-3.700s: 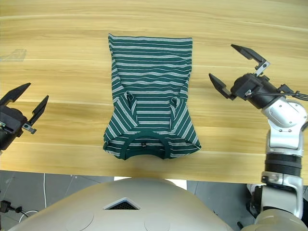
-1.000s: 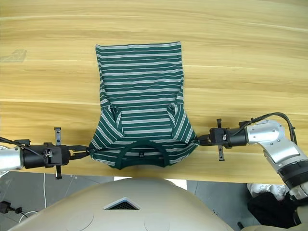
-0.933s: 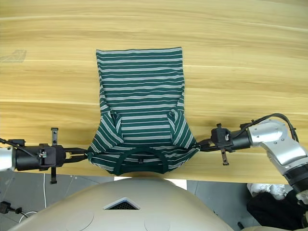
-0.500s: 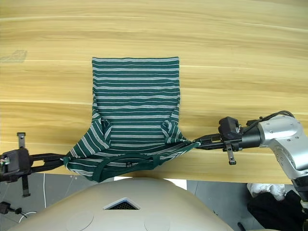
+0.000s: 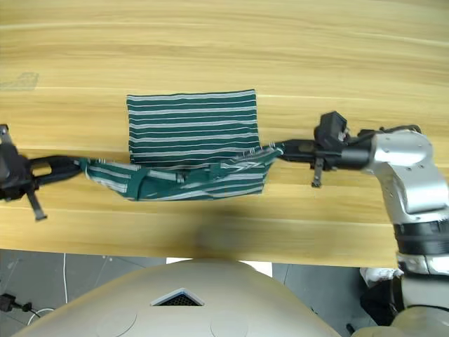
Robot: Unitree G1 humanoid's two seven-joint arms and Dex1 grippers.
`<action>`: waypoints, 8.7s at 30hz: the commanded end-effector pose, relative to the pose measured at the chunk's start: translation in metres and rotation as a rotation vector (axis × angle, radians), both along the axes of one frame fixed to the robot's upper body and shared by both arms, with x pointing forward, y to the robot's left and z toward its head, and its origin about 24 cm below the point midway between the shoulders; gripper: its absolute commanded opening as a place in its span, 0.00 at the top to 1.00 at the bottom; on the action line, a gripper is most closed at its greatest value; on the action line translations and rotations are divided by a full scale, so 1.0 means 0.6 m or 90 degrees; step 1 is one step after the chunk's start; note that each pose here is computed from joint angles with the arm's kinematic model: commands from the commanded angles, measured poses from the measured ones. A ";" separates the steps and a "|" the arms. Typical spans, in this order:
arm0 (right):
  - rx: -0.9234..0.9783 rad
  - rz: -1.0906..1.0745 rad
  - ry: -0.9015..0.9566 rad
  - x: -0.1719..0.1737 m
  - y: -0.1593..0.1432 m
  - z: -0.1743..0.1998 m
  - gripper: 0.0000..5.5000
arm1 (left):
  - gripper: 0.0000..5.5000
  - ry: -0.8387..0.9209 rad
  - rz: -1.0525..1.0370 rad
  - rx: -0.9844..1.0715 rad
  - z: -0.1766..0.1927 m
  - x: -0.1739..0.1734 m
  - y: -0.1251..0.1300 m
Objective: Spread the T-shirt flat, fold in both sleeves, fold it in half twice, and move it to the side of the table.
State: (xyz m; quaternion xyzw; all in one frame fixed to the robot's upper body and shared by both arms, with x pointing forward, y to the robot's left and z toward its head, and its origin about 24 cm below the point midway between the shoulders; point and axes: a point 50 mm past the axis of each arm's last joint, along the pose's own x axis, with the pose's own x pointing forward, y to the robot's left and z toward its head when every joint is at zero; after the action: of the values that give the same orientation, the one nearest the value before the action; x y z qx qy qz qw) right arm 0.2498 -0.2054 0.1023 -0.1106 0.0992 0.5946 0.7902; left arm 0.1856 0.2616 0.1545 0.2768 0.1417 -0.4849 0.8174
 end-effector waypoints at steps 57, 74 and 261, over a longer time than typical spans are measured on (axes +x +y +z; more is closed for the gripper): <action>-0.209 -0.196 -0.216 0.220 0.162 -0.035 0.98 | 0.26 -0.443 0.524 -0.481 0.005 0.156 -0.028; -0.558 -0.102 -0.223 0.185 0.122 -0.136 0.99 | 0.26 -0.409 0.498 -0.467 -0.019 0.159 -0.061; -0.233 0.463 -0.355 -0.116 0.015 -0.151 0.42 | 0.99 -0.380 -0.497 0.251 -0.223 -0.093 -0.111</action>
State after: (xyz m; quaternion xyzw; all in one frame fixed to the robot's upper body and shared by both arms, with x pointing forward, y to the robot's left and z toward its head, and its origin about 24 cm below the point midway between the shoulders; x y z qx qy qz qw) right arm 0.1932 -0.1864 0.0243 -0.4274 -0.1176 0.7235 0.5292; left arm 0.1340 0.1935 0.0295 0.5823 -0.1460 -0.6071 0.5207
